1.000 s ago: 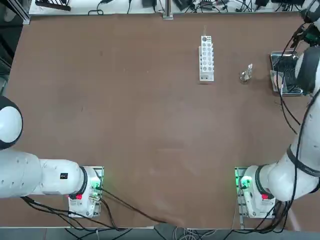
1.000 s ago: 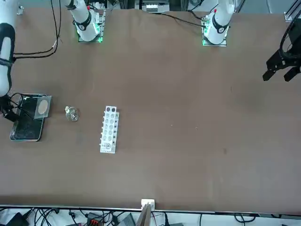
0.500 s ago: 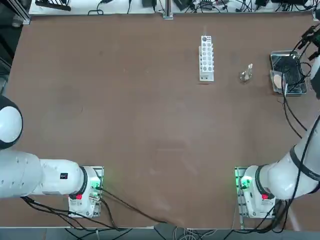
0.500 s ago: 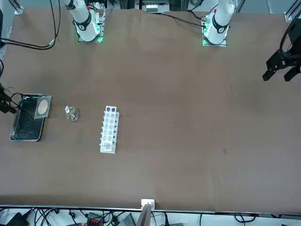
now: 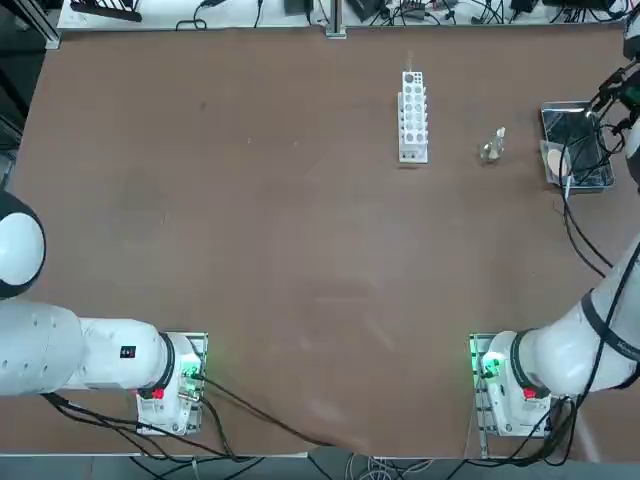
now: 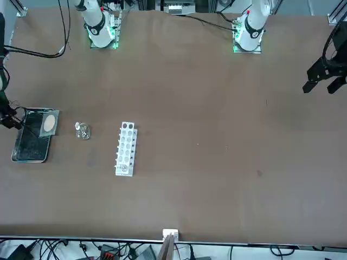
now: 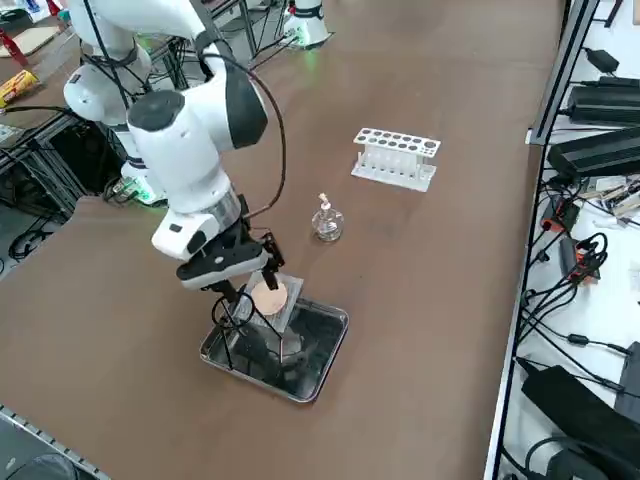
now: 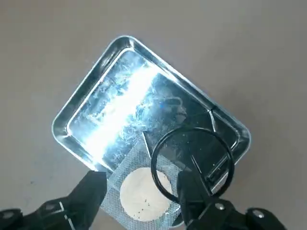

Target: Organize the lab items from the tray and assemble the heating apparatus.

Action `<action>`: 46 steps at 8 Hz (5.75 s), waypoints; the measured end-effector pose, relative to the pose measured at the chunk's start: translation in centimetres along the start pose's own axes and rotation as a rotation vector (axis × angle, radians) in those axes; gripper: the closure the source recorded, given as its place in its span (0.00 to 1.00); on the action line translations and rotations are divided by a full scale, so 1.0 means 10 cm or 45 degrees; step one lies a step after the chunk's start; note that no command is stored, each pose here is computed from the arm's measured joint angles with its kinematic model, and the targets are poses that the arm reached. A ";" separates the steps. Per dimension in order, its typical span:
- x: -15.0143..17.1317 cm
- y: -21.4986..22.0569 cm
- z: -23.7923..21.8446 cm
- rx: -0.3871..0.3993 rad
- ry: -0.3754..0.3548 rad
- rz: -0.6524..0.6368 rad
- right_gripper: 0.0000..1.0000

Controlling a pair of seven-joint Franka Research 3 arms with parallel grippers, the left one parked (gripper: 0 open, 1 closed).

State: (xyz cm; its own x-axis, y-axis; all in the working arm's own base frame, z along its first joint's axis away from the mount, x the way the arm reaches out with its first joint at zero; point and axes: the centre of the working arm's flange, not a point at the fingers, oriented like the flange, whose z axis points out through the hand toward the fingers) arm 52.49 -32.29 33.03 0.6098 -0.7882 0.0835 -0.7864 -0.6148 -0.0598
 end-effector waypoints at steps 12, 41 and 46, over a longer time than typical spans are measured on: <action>0.06 0.16 0.40 0.004 0.017 0.103 0.29; 0.06 0.13 0.31 0.034 -0.014 0.110 0.68; 0.06 0.12 0.30 0.035 -0.014 0.109 0.90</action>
State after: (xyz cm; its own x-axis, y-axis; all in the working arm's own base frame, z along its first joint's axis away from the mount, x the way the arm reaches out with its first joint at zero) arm 52.21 -33.64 30.00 0.5415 -0.8381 0.0662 -0.8329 -0.5455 -0.0935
